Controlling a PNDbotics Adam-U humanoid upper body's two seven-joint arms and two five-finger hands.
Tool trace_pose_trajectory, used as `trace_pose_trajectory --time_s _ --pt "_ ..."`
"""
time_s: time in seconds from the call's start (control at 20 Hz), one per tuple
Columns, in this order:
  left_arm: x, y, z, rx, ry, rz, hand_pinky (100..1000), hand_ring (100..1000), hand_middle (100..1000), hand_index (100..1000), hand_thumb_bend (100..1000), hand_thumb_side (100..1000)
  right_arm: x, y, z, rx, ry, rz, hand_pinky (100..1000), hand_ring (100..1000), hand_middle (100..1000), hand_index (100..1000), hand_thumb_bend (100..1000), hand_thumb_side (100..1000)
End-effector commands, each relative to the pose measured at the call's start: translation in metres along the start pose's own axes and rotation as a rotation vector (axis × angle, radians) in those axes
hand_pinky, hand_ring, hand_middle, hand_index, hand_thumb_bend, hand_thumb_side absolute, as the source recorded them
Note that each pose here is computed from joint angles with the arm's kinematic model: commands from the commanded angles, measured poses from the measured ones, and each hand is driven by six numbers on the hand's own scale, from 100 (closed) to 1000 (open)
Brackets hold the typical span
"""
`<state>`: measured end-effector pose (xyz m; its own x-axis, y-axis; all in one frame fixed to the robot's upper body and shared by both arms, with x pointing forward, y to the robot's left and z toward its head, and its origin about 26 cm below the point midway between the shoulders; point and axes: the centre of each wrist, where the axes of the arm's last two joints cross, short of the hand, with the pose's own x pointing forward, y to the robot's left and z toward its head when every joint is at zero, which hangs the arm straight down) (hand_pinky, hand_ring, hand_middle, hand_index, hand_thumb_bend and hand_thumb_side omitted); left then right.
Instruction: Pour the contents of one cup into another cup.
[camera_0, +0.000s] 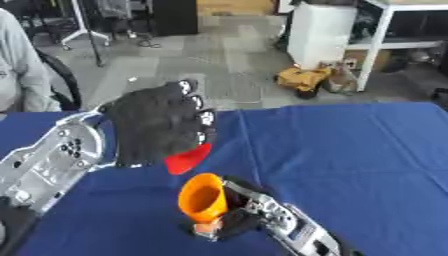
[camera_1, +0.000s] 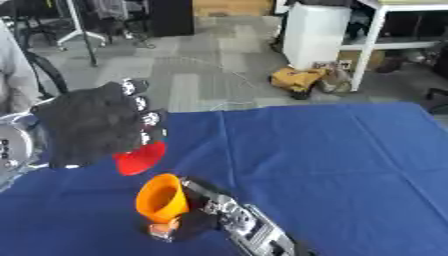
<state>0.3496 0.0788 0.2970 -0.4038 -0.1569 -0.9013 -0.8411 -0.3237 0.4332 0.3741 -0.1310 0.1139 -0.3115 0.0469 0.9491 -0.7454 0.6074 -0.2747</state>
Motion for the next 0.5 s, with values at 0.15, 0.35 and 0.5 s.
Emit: trace_pose_trajectory --time_s 0.15,0.35,0.5 --pt "0.014 -0.013 -0.012 -0.033 -0.082 0.054 496 320 267 639 556 100 0.006 -0.003 -0.001 0.009 -0.007 0.028 445 433 425 537 296 100" --pt "0.018 -0.019 -0.014 -0.044 -0.103 0.071 496 320 267 638 556 100 0.004 -0.002 -0.001 0.016 -0.002 0.028 444 433 425 537 296 100" --pt "0.016 -0.019 -0.013 -0.044 -0.096 0.069 497 320 267 638 557 100 0.004 -0.003 -0.001 0.013 -0.004 0.030 444 433 425 536 294 100"
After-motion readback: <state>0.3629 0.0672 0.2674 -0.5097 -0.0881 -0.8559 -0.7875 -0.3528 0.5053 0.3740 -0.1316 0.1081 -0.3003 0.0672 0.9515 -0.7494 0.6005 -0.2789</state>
